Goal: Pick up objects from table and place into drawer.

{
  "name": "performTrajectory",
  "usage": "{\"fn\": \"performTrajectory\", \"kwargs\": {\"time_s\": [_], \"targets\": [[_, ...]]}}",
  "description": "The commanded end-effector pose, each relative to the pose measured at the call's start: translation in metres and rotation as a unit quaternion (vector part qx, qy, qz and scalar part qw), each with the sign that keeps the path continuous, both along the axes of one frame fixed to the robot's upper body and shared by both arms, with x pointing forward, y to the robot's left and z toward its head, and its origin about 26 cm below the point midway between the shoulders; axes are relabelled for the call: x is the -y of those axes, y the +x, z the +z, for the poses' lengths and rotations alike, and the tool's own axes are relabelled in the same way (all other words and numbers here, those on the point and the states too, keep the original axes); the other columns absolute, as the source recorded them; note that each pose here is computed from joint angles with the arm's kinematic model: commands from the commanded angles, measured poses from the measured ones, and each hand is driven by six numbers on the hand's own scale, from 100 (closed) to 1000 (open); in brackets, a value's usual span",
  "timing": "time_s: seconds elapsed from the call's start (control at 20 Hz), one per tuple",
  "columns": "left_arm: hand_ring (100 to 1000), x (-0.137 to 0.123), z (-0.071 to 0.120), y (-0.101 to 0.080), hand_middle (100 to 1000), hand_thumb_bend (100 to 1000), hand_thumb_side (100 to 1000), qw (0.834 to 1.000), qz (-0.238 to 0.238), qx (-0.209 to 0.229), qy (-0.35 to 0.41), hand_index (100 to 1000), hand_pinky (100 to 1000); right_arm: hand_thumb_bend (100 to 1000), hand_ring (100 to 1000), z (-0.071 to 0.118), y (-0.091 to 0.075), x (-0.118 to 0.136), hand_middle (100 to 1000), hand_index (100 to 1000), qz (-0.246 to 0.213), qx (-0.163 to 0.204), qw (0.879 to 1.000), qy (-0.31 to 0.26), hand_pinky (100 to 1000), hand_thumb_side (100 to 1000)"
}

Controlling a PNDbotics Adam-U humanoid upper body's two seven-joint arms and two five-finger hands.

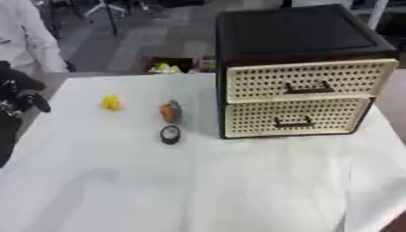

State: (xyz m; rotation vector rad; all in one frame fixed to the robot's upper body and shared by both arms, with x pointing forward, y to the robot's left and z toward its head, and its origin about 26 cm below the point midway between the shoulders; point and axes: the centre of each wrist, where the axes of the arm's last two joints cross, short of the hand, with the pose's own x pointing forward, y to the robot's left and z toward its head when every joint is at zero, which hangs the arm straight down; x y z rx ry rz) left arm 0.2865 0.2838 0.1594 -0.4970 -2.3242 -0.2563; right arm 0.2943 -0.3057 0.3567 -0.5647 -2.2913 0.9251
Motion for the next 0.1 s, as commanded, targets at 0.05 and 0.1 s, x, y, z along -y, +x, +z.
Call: {"fn": "performTrajectory", "kwargs": {"time_s": [0.05,0.1], "targets": [[671,-0.0036,0.0076,-0.0010,613,100,1000,1.000,0.000,0.015,0.004,783,499,147,570,0.0075,-0.0068,0.0053,636,766,0.005,0.053,0.998,0.031,259,633],[671,-0.0035,0.0076,-0.0010,614,100,1000,1.000,-0.001,0.016,0.003,783,499,121,578,0.0057,-0.0063,0.0065,644,769,0.008,0.062,0.997,0.044,278,631]]}}
